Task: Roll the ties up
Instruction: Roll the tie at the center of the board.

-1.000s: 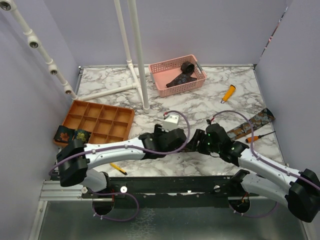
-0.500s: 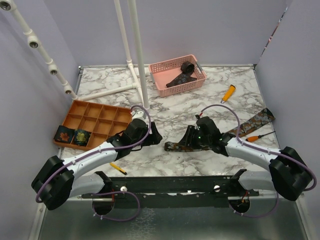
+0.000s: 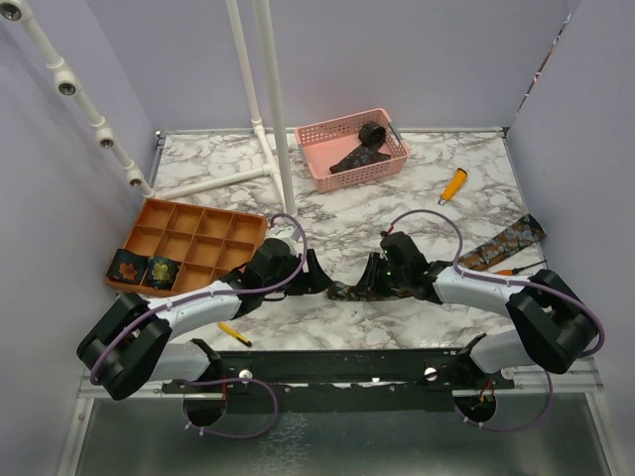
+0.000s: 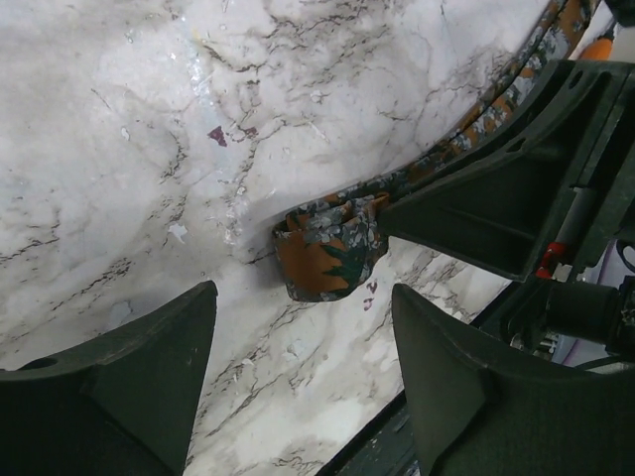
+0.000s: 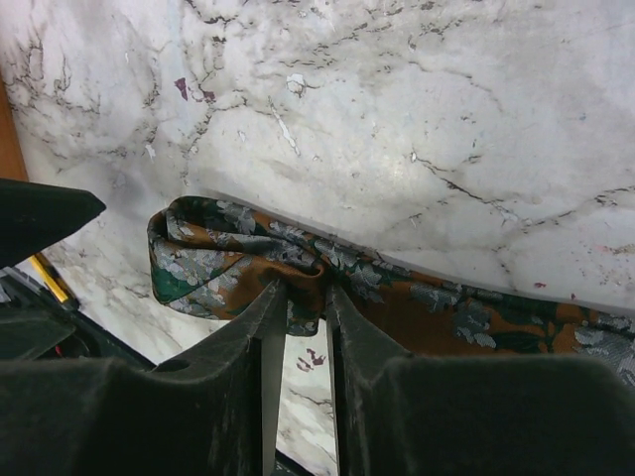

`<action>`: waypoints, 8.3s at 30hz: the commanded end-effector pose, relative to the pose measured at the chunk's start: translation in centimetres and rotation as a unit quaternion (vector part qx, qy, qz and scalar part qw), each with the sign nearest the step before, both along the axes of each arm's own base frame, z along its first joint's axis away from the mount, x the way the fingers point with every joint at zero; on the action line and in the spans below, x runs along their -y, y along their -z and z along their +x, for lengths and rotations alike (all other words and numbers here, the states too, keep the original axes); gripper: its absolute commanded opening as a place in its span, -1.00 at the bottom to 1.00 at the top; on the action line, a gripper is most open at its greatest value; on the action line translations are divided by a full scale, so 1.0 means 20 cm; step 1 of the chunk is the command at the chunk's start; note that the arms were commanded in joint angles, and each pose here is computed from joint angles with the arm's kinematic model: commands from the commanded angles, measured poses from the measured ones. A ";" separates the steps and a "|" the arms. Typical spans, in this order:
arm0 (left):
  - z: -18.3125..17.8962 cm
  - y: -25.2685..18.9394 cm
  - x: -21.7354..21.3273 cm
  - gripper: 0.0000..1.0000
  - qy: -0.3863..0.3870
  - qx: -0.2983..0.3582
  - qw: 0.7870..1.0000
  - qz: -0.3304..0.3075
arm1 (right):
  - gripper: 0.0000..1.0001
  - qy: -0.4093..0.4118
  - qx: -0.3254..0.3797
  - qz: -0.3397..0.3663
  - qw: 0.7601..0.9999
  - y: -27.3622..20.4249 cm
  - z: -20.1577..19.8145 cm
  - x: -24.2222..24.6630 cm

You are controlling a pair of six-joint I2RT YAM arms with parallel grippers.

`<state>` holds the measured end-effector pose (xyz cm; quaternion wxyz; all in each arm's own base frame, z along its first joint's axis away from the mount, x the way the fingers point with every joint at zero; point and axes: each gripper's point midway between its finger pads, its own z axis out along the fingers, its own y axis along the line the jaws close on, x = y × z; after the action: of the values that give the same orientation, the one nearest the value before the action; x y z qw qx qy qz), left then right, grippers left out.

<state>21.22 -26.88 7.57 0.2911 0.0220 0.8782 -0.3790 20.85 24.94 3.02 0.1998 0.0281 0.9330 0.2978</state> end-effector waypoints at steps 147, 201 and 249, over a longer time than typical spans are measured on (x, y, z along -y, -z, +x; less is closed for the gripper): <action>0.04 -0.05 -0.36 -1.00 -0.095 0.001 0.945 0.313 | -0.81 -0.045 -0.120 0.099 0.987 0.21 -0.02 -0.76; -0.15 0.27 -0.13 -0.66 -0.019 0.013 0.913 0.408 | -0.47 0.134 0.009 -0.002 0.991 0.01 -0.03 -0.04; -0.08 0.01 -0.40 0.66 -0.115 -0.002 0.983 0.143 | -0.21 -0.087 0.002 -0.022 0.996 0.02 -0.09 -0.43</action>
<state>19.67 -17.84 7.40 0.3316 -0.0510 0.9239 -0.1842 19.51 34.90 4.65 0.1847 -0.0609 0.9221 0.3345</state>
